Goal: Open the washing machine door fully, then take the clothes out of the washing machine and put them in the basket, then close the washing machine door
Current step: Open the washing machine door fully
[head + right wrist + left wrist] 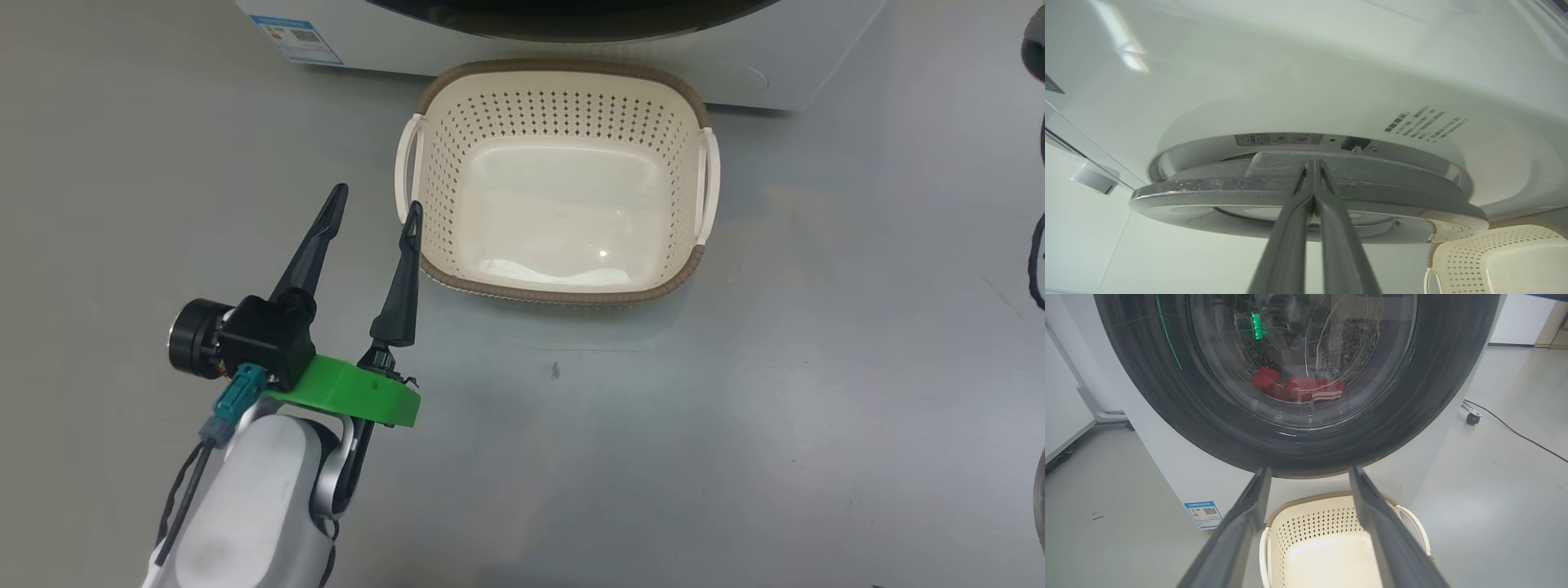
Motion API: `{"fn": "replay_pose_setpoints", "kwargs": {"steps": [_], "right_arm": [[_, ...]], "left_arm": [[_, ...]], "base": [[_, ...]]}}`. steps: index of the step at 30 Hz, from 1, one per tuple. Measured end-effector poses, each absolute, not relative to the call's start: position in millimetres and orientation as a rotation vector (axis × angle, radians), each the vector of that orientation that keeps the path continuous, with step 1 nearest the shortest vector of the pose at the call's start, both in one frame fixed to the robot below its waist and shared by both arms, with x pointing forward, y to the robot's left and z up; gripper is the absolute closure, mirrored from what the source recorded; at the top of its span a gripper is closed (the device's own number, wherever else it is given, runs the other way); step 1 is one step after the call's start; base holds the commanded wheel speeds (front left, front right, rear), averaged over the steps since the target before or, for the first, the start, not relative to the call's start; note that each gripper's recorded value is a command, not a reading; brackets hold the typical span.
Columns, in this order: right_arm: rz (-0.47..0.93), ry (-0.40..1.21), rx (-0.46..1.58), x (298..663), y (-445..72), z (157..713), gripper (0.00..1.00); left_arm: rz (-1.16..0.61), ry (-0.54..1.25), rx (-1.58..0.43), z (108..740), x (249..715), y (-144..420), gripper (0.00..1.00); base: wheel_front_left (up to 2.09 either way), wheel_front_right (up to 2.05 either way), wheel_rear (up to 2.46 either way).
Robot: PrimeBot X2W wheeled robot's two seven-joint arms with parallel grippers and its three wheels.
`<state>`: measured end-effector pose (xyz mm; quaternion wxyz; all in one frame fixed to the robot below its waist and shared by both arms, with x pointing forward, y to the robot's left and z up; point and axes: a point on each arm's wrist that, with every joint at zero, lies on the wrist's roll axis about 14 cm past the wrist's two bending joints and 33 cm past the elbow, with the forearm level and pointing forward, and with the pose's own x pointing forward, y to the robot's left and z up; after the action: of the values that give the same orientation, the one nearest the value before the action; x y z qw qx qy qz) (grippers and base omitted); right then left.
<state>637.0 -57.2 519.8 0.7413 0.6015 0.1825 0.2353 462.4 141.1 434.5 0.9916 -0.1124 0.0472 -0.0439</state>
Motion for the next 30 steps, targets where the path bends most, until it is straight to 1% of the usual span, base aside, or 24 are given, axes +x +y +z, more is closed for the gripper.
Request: {"fn": "replay_pose_setpoints", "kwargs": {"steps": [7, 13, 19, 30], "right_arm": [[0.575, 0.451, 1.287, 654, -42, 524, 1.00], [0.586, 0.480, 1.293, 667, -33, 524, 1.00], [0.608, 0.540, 1.290, 671, -19, 516, 1.00], [0.629, 0.603, 1.328, 676, -13, 511, 1.00]], "left_arm": [[-0.095, 0.101, -0.232, 433, 463, 139, 0.00], [-0.073, 0.105, -0.224, 431, 464, 145, 0.00], [-0.062, 0.107, -0.218, 430, 466, 147, 0.00], [-0.044, 0.113, -0.211, 428, 466, 151, 0.00]], "base": [[0.00, 0.00, 0.00], [0.00, 0.00, 0.00], [0.00, 0.00, 0.00], [0.00, 0.00, 0.00]]}}
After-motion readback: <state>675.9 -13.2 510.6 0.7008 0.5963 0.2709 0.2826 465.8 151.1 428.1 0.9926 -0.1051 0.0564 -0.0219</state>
